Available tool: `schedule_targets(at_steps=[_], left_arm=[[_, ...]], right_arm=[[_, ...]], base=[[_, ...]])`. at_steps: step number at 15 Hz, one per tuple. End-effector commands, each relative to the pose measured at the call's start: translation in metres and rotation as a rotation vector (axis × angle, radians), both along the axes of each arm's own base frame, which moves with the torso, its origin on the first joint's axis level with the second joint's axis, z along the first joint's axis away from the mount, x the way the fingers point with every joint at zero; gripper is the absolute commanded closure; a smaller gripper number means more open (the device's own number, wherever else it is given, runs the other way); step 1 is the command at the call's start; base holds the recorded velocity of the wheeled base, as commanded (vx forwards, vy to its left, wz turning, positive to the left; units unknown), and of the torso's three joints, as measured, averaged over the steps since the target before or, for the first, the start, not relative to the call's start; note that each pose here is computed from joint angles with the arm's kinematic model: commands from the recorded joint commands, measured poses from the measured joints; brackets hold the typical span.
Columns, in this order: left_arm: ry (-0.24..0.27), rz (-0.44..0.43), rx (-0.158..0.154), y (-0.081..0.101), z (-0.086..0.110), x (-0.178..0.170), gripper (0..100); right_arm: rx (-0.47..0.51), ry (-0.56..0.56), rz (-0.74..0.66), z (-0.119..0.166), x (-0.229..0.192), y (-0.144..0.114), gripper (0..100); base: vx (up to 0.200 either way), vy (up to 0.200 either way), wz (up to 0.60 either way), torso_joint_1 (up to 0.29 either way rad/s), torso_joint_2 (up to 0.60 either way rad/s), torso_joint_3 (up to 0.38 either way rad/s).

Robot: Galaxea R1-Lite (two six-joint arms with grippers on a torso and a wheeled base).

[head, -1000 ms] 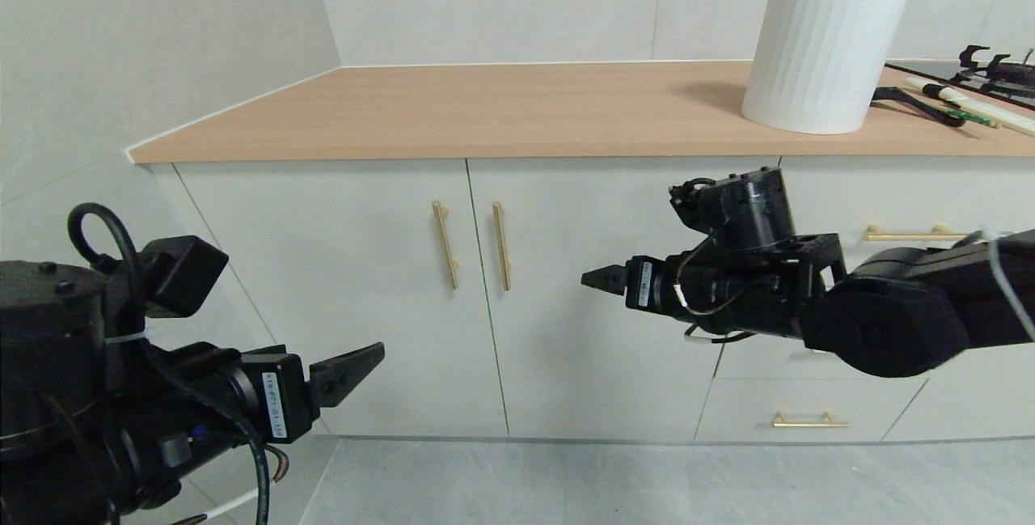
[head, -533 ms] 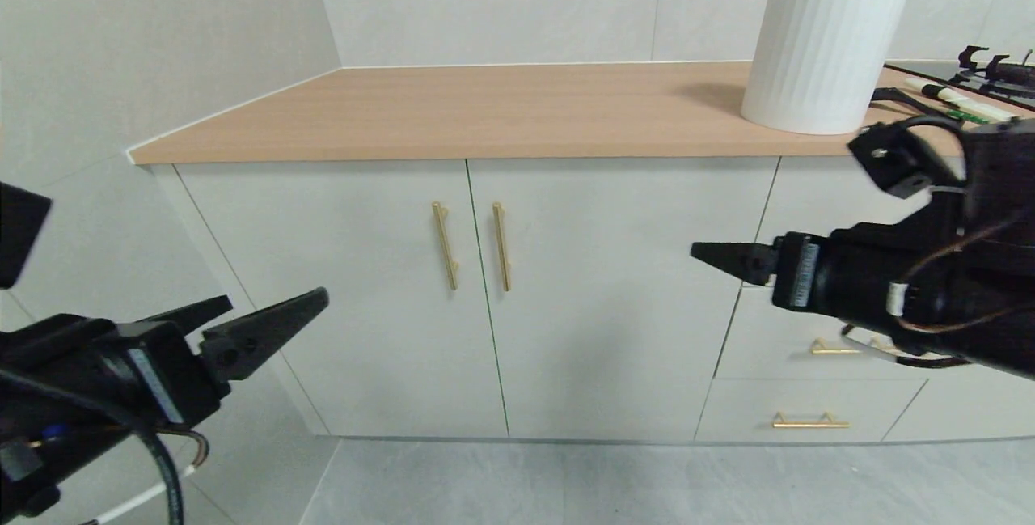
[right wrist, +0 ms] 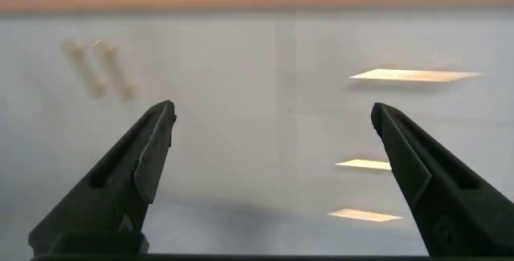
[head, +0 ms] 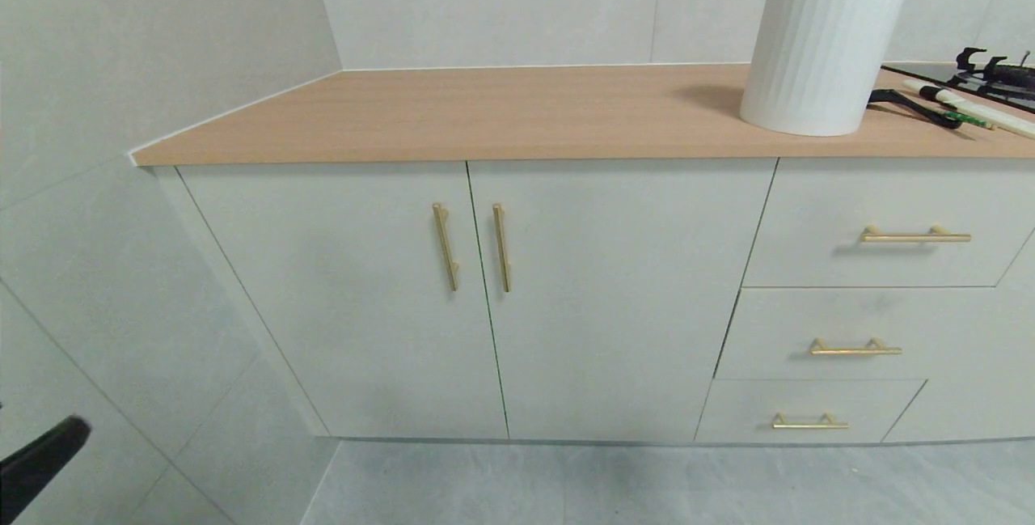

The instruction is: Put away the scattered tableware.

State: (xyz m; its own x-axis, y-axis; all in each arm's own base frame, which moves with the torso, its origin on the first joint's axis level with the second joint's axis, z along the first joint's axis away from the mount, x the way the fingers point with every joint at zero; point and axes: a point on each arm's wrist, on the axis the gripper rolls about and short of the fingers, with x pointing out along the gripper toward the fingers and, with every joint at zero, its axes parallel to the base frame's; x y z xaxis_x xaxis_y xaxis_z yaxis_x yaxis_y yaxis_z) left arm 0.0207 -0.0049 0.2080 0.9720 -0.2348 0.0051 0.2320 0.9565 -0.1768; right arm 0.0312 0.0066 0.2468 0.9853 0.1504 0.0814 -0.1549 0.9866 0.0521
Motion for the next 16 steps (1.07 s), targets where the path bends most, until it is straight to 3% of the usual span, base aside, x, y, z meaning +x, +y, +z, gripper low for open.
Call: schedule_targets(at_steps=[1,3,4,6,8,9,10,11,14,16], left_arm=[[-0.133,0.07,-0.011,0.015,-0.019,-0.052,0],[-0.176,0.081,0.009,0.016,-0.024,-0.064,0],[-0.237,0.077,0.028,0.016,-0.029,-0.076,0],[-0.231,0.133,0.041,0.013,-0.032,-0.074,0],[-0.231,0.187,0.076,0.012,-0.033,-0.074,0],[-0.24,0.25,0.099,0.008,-0.034,-0.076,0],[-0.275,0.276,0.104,0.006,-0.041,-0.084,0],[-0.255,0.263,0.114,0.005,-0.052,-0.083,0],[-0.14,0.322,0.143,0.006,-0.089,-0.061,0],[-0.098,0.297,0.187,0.006,-0.108,-0.051,0]], right_arm=[[-0.09,-0.187,-0.2,-0.038,-0.09,-0.021,0],[-0.094,-0.176,-0.256,-0.051,-0.102,-0.02,0],[-0.089,-0.149,-0.297,-0.056,-0.097,-0.019,0],[-0.084,-0.148,-0.375,-0.06,-0.095,-0.019,0],[-0.099,-0.188,-0.43,-0.072,-0.103,-0.011,0],[-0.096,-0.186,-0.434,-0.077,-0.103,-0.012,0],[-0.088,-0.177,-0.454,-0.079,-0.102,-0.012,0],[-0.089,-0.165,-0.453,-0.084,-0.1,-0.012,0],[-0.126,0.024,-0.357,-0.138,-0.069,-0.011,0],[-0.097,-0.002,-0.276,-0.153,-0.059,-0.009,0]], base=[[0.0,0.0,0.0,0.0,0.0,0.0],[0.0,0.0,0.0,0.0,0.0,0.0],[0.0,0.0,0.0,0.0,0.0,0.0],[0.0,0.0,0.0,0.0,0.0,0.0],[0.0,0.0,0.0,0.0,0.0,0.0],[0.0,0.0,0.0,0.0,0.0,0.0],[0.0,0.0,0.0,0.0,0.0,0.0],[0.0,0.0,0.0,0.0,0.0,0.0],[0.0,0.0,0.0,0.0,0.0,0.0],[0.0,0.0,0.0,0.0,0.0,0.0]])
